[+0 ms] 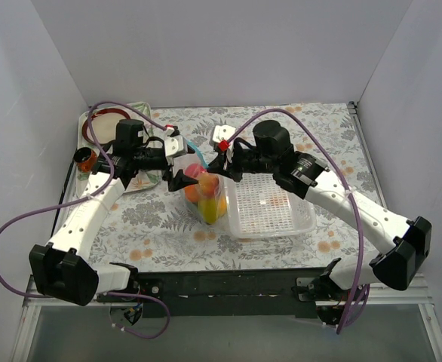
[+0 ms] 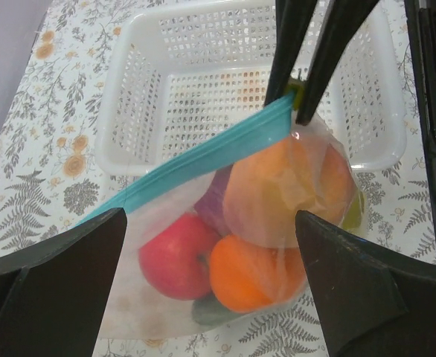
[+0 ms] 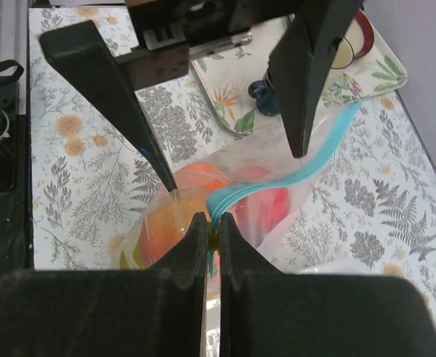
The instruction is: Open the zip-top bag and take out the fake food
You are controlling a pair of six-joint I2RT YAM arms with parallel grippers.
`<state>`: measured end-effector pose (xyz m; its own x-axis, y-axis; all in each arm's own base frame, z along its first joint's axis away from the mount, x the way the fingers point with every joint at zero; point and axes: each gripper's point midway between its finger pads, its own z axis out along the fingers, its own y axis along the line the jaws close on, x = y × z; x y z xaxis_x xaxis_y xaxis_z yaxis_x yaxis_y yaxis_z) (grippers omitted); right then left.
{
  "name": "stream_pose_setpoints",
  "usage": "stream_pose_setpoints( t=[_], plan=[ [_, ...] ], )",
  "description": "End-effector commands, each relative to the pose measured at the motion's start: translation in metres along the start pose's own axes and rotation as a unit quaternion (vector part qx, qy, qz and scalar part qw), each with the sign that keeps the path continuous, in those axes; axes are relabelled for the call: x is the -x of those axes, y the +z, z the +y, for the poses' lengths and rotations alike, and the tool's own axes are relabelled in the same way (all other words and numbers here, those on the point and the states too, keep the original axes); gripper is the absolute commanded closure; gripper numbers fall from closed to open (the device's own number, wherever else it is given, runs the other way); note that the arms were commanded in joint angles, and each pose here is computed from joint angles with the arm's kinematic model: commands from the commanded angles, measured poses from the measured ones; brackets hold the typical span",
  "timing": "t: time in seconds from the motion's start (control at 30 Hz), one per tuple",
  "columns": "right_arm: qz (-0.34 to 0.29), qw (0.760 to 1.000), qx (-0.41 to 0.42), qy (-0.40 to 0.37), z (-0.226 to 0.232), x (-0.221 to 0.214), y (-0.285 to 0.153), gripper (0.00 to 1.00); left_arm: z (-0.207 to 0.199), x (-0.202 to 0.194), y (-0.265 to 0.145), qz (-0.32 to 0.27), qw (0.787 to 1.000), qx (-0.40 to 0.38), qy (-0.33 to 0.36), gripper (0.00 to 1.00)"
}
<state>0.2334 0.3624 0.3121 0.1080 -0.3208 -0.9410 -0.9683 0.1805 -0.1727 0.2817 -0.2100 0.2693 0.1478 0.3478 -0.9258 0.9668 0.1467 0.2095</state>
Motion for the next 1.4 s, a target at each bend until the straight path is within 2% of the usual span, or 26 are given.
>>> stream_pose_setpoints(
  t=[0.0, 0.13, 0.27, 0.57, 0.63, 0.73, 0.8, 0.97, 1.1, 1.27, 1.37],
  plan=[
    [-0.041, 0.998, 0.034, -0.038, 0.015, 0.021, 0.004, 0.99, 0.006, 0.028, 0.004, -0.038, 0.999, -0.01, 0.021, 0.02],
    [0.003, 0.997, 0.07, -0.037, 0.028, 0.003, 0.021, 0.99, 0.008, 0.042, 0.003, -0.048, 0.999, -0.011, 0.021, 0.02],
    [0.048, 0.995, 0.071, -0.051, 0.029, -0.011, 0.034, 0.99, -0.005, 0.048, -0.006, -0.041, 0.999, -0.019, 0.024, 0.02],
    [0.063, 0.992, 0.006, -0.11, 0.005, -0.006, 0.028, 0.99, -0.054, 0.013, -0.015, 0.001, 0.998, -0.068, -0.011, 0.02],
    [0.056, 0.991, -0.006, -0.119, 0.0, -0.001, 0.026, 0.99, -0.055, 0.01, -0.015, 0.003, 0.997, -0.07, -0.016, 0.04],
    [0.052, 0.989, -0.028, -0.136, -0.007, 0.003, 0.024, 0.99, -0.054, 0.002, -0.012, 0.012, 0.997, -0.072, -0.024, 0.13],
    [0.043, 0.988, -0.027, -0.146, -0.006, 0.009, 0.024, 0.99, -0.055, -0.007, -0.011, 0.023, 0.997, -0.075, -0.028, 0.15],
    [0.038, 0.988, 0.003, -0.149, 0.011, 0.014, 0.025, 0.99, -0.037, -0.007, -0.005, 0.021, 0.999, -0.047, -0.016, 0.08],
    [0.058, 0.988, 0.017, -0.141, 0.021, 0.002, 0.027, 0.99, -0.013, 0.022, -0.005, -0.013, 1.0, -0.015, 0.021, 0.02],
    [0.063, 0.989, 0.023, -0.135, 0.029, -0.005, 0.03, 0.99, -0.01, 0.043, -0.008, -0.04, 0.999, -0.007, 0.027, 0.02],
    [0.056, 0.988, 0.026, -0.142, 0.034, 0.001, 0.031, 0.99, -0.011, 0.028, -0.003, -0.032, 0.999, -0.012, 0.021, 0.02]
  ],
)
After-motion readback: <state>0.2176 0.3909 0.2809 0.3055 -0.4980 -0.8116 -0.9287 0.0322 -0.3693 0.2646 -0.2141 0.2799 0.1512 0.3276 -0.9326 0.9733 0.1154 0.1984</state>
